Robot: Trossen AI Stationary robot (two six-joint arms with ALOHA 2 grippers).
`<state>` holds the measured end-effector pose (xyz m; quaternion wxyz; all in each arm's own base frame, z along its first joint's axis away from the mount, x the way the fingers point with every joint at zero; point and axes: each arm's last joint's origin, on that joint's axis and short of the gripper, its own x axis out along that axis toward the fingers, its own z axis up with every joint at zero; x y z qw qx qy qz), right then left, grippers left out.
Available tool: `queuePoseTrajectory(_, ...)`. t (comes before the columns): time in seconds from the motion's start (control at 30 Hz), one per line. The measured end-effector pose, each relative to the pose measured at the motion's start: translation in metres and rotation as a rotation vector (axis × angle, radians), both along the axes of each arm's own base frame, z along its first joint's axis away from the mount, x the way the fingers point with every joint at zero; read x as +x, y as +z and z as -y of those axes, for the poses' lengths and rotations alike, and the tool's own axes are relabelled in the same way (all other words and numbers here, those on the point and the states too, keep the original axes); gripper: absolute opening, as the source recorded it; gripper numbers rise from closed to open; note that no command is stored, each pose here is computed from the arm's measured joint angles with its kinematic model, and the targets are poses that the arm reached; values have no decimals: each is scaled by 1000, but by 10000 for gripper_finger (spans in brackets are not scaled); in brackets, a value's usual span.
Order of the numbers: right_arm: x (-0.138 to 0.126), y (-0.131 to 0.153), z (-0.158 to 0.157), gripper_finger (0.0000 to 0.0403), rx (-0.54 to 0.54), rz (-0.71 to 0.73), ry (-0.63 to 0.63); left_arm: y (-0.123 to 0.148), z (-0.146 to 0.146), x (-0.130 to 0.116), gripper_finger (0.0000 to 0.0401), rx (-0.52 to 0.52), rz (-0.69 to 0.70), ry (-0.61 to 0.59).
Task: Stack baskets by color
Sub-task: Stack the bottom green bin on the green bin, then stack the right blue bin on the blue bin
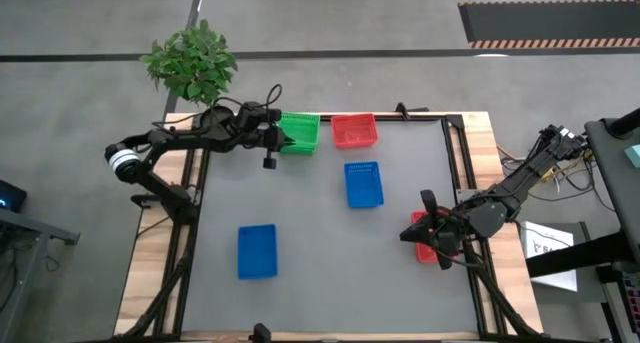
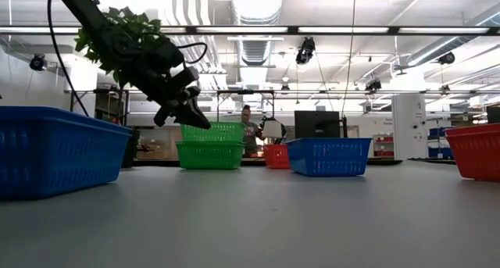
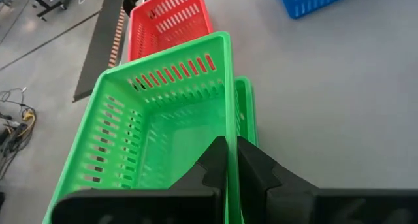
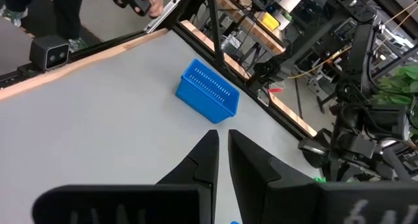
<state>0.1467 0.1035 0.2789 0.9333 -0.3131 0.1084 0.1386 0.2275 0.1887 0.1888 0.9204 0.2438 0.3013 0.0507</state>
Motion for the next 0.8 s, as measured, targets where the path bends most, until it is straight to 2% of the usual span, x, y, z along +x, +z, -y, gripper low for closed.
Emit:
queuePoseTrajectory(0.5, 0, 0, 0, 27, 1, -1, 0, -4, -1, 1, 73, -49, -2, 39)
queuePoseTrajectory(0.67, 0, 0, 0, 27, 1, -1, 0, 5, 1, 0, 87, -72, 33, 79)
queuePoseTrajectory(0.8, 0, 0, 0, 27, 0, 0, 0, 17, 7, -2, 89, -146, 98, 132)
